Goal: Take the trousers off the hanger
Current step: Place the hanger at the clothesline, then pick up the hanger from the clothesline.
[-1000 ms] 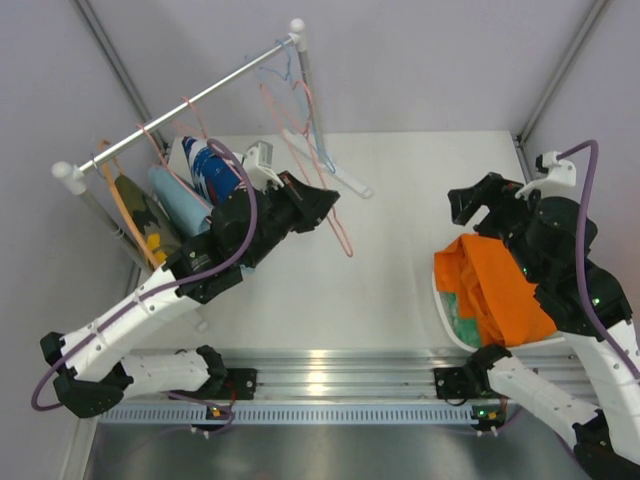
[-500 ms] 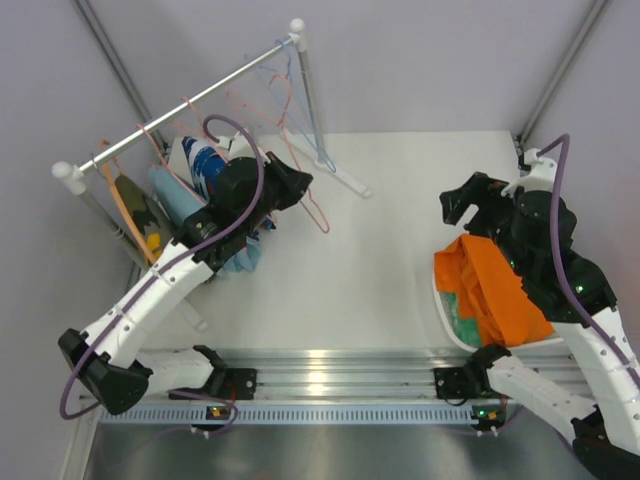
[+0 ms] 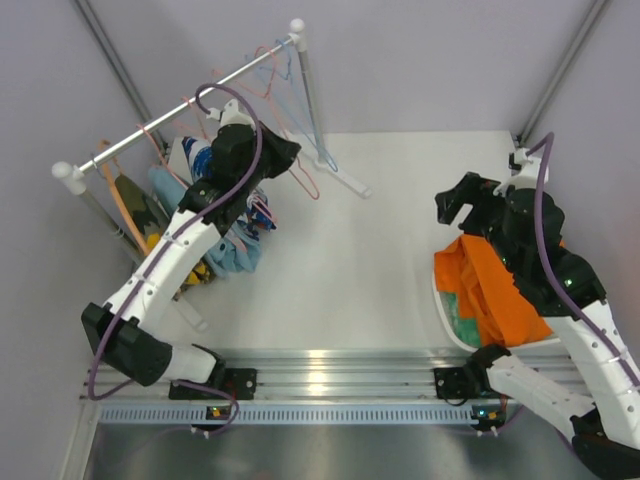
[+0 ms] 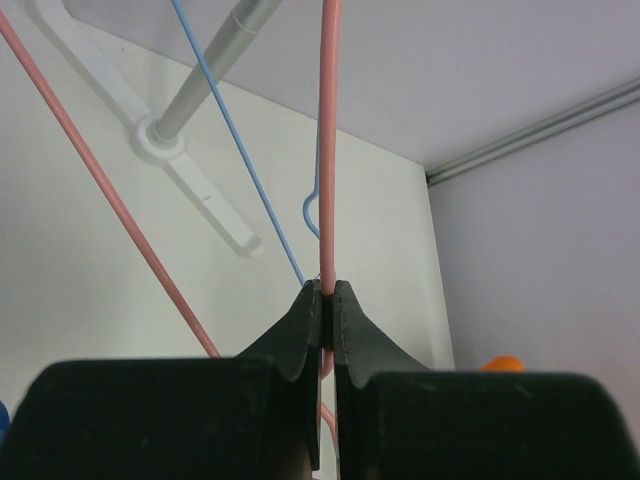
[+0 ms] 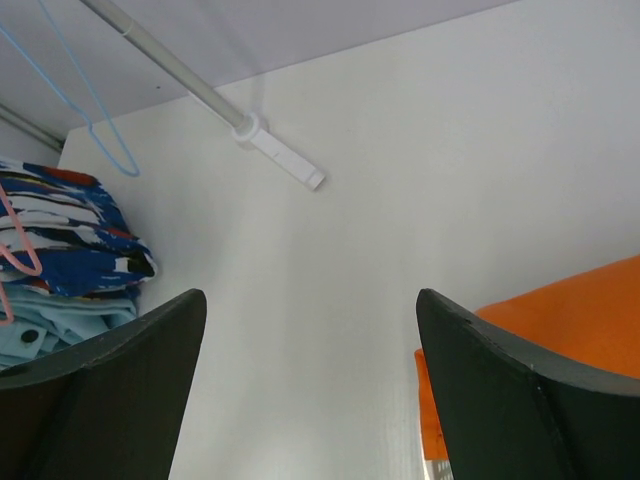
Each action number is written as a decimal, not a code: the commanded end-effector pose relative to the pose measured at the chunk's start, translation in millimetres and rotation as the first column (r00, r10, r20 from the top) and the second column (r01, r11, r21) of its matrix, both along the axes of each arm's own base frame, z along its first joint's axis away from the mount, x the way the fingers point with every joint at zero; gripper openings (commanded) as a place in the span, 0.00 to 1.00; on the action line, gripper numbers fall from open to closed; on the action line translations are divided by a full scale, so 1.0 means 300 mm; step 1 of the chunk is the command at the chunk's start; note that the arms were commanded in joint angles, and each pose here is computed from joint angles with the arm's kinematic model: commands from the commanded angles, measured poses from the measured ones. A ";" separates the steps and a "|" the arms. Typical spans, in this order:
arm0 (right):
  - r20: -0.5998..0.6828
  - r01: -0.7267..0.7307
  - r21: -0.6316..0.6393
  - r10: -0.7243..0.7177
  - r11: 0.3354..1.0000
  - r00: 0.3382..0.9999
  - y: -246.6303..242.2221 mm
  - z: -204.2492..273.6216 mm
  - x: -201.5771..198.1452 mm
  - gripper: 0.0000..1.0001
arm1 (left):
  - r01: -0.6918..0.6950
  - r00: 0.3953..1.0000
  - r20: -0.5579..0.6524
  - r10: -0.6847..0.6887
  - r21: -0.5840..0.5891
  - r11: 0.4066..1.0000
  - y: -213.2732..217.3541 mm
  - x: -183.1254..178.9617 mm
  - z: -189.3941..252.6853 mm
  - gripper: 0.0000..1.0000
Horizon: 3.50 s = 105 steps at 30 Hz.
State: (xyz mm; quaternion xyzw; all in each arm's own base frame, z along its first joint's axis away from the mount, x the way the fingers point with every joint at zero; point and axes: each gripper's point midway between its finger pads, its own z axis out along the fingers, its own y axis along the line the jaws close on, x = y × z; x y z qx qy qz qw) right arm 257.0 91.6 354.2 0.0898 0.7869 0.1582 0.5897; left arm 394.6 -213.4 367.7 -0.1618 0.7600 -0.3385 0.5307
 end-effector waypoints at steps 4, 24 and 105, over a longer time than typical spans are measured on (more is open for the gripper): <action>0.047 0.017 0.007 -0.017 1.000 0.999 -0.006 0.022 0.025 0.86 | 0.023 0.994 0.112 -0.019 -0.038 0.999 0.003 0.097 0.120 0.00; 0.021 0.016 -0.001 -0.016 1.000 1.000 0.001 -0.010 0.050 0.88 | -0.068 0.994 0.085 0.073 -0.055 0.996 0.057 0.272 0.059 0.00; -0.053 -0.060 0.026 0.061 0.998 0.997 -0.015 -0.095 0.044 1.00 | -0.371 0.903 -0.029 0.428 0.447 0.814 0.411 -0.275 0.024 0.80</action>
